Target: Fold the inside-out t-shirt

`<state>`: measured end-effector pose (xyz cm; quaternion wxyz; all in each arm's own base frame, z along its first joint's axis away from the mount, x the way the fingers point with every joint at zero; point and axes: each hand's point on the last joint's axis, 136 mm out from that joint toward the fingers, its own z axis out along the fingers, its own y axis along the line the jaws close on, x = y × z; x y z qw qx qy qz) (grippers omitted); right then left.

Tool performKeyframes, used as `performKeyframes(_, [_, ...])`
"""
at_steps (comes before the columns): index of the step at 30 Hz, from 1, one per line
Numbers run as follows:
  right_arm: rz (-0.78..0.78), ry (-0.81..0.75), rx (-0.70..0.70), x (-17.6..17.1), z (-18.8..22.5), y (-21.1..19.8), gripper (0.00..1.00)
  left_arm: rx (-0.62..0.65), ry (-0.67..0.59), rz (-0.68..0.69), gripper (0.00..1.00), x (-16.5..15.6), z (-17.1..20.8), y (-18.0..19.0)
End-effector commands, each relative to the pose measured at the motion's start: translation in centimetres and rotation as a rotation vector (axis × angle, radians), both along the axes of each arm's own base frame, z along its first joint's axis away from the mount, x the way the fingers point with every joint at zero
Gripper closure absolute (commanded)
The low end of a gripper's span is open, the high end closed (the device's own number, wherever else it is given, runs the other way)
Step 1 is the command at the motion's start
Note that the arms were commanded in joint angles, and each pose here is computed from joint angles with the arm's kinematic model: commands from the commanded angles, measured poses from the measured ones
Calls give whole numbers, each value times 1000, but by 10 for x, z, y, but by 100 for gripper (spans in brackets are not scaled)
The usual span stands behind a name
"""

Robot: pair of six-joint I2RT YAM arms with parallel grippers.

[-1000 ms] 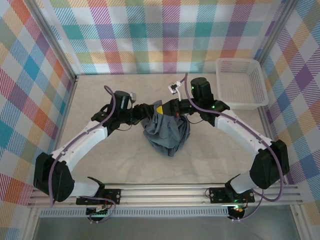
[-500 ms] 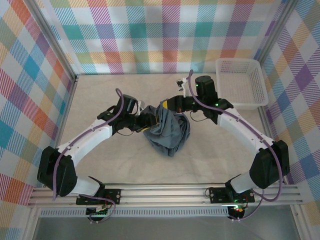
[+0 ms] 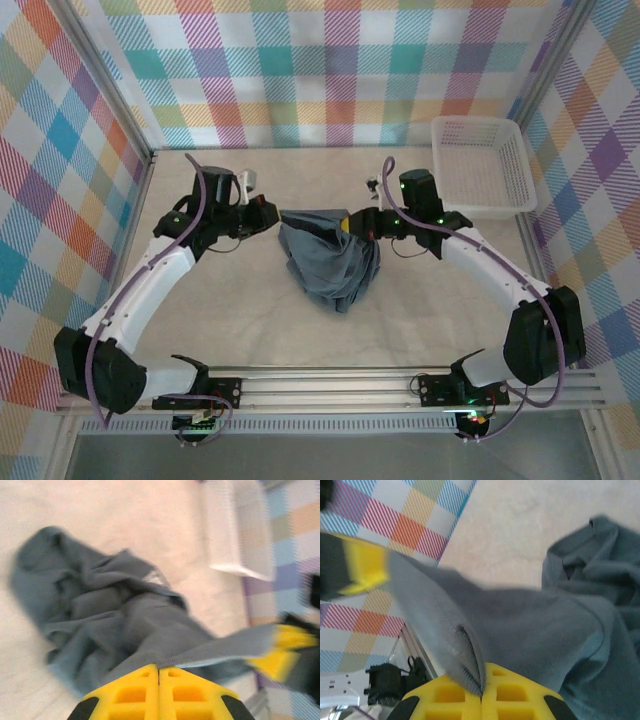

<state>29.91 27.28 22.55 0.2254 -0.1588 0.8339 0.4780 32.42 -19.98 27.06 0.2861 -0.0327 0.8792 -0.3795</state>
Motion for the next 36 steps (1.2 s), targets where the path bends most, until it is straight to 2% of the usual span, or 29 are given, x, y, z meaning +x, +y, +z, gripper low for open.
performKeyframes(1, [84, 28, 42, -16, -1, 5, 85, -59, 37, -138, 100, -16, -4, -28])
performKeyframes(3, [40, -6, 26, -14, 7, -1, 65, -19, 58, -155, 100, -22, -16, -32])
performKeyframes(4, [-1, -28, 4, -11, 10, -6, 60, -18, 66, -159, 100, -23, -19, -33])
performKeyframes(8, [-183, -218, -88, -7, 28, -26, 50, -28, 60, -166, 100, -23, -17, -39])
performKeyframes(11, [-205, -458, -190, -22, 39, -13, 46, -25, 53, -161, 100, -19, -16, -41])
performKeyframes(13, [-193, -542, -238, -24, 39, -4, 43, -30, 49, -165, 100, -18, -15, -44])
performKeyframes(15, [-216, -523, -321, -11, 25, -6, 40, -28, 51, -170, 100, -18, -16, -46])
performKeyframes(19, [-65, -447, -487, 1, -11, 13, 36, -18, 61, -175, 100, -19, -16, -47])
performKeyframes(22, [-40, -351, -523, 11, -27, 22, 35, -8, 47, -169, 100, -20, -12, -43])
performKeyframes(28, [23, -204, -465, 10, -47, 33, 38, 32, 11, -134, 100, -19, -6, -34])
performKeyframes(29, [33, -198, -451, 9, -46, 34, 43, 41, 5, -134, 100, -19, -4, -32])
performKeyframes(32, [-34, -151, -474, 17, -47, 19, 67, 91, -13, -104, 100, -17, -1, -21])
performKeyframes(33, [-76, -126, -493, 22, -48, 8, 72, 111, -21, -87, 100, -16, 2, -14])
performKeyframes(36, [-156, -64, -519, 30, -48, -22, 76, 148, -41, -45, 100, -14, 10, 7])
